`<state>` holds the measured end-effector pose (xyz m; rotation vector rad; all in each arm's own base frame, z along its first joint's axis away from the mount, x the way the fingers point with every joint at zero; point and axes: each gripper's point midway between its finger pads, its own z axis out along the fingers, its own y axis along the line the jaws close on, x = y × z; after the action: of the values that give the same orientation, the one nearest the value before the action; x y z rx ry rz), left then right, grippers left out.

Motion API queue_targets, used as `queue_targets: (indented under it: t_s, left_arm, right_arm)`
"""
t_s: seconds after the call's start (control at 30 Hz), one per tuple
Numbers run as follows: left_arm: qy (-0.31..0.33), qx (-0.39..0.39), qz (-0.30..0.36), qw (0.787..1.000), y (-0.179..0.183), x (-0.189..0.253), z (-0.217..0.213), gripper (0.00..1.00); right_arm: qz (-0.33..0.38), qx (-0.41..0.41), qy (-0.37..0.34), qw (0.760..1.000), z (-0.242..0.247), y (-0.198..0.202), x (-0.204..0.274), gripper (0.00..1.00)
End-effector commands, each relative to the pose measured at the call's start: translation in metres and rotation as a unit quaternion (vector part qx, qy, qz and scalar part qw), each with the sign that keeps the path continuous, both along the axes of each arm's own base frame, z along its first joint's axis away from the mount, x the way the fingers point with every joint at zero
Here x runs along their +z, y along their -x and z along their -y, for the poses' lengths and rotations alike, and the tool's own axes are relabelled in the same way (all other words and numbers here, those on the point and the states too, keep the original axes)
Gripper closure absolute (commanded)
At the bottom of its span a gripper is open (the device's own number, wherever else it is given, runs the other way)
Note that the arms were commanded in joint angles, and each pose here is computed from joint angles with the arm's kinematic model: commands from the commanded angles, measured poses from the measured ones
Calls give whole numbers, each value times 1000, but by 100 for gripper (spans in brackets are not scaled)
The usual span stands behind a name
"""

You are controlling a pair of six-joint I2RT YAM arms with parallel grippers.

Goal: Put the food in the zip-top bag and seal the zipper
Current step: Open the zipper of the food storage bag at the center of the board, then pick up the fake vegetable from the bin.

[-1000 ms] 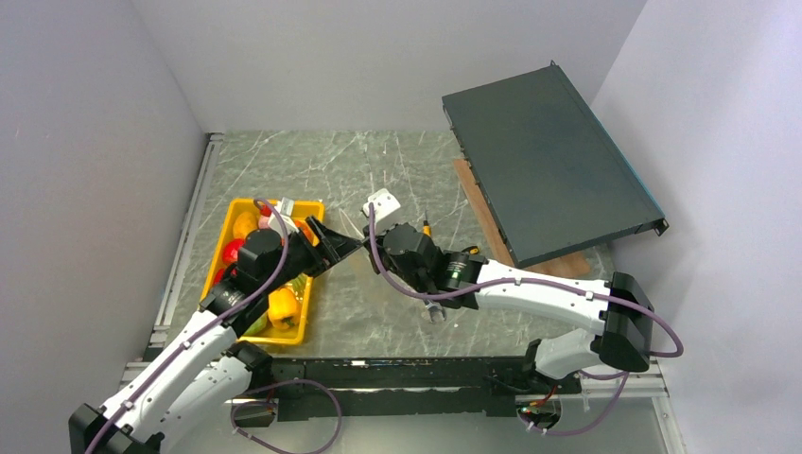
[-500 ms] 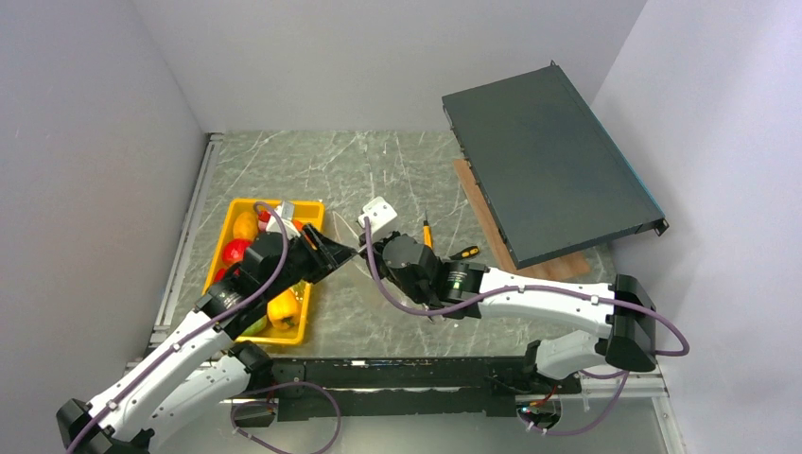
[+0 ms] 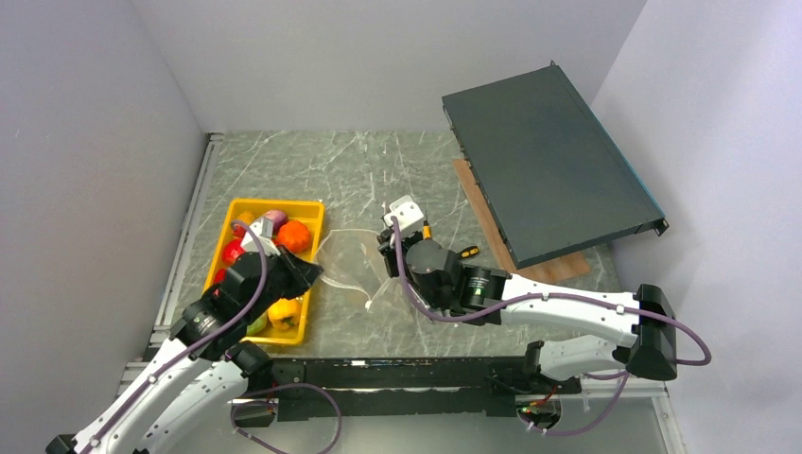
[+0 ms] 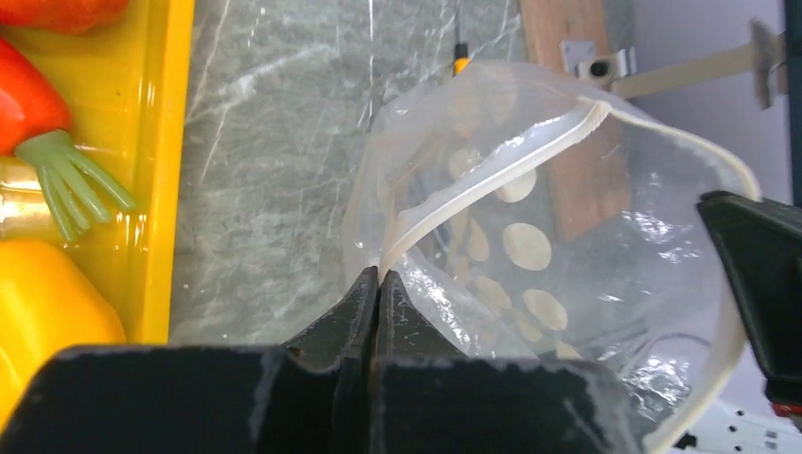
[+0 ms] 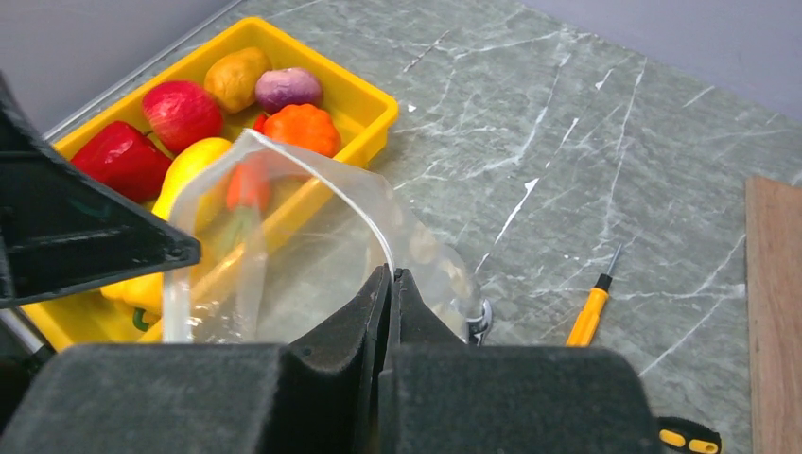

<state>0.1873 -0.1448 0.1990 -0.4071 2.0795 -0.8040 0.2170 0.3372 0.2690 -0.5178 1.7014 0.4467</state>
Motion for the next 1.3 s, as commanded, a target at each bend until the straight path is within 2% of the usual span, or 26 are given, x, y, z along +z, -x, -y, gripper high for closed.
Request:
queue_targets:
  t_s: [0.0,0.07,0.2,0.3,0.4,0.57,0.77,0.97,1.07,1.17,1.27]
  left_arm:
    - [-28,-58,-25,998,2,-7,18,96]
    - [-38,-65,-35,997,4,-7,18,89]
    - [-46,-67,-16,997,8,4,12,57]
    - [-59,-73,-2,996,13,13,4,30]
    - [-97,-71,-14,993,23,15,-11,17]
    - [-163,-5,-44,986,43,23,-62,8]
    - [-158,15,-21,987,55,38,-79,3]
    - [-208,56,-63,974,54,10,-99,0]
    - [-238,76,-105,963,55,-11,-106,1]
    - [-226,97,-120,962,55,-27,-106,2]
    - [-194,121,-109,967,53,-24,-107,4]
  right_arm:
    - [-18,16,-23,999,-6,8,3,100]
    - [-27,17,-10,999,-9,8,-4,100]
    - [-24,19,9,1000,-13,8,-5,100]
    - [-20,17,8,1000,-13,7,-2,100]
    - [-18,22,2,1000,-14,7,-2,100]
    - [-11,25,11,1000,-14,7,-5,100]
    - [-8,20,15,1000,-12,5,-6,100]
    - [-24,24,22,999,-13,8,-13,100]
    - [-28,26,23,999,-12,10,-14,100]
    - [-30,21,19,999,-9,10,-14,100]
    - [-34,21,15,999,-8,11,-15,100]
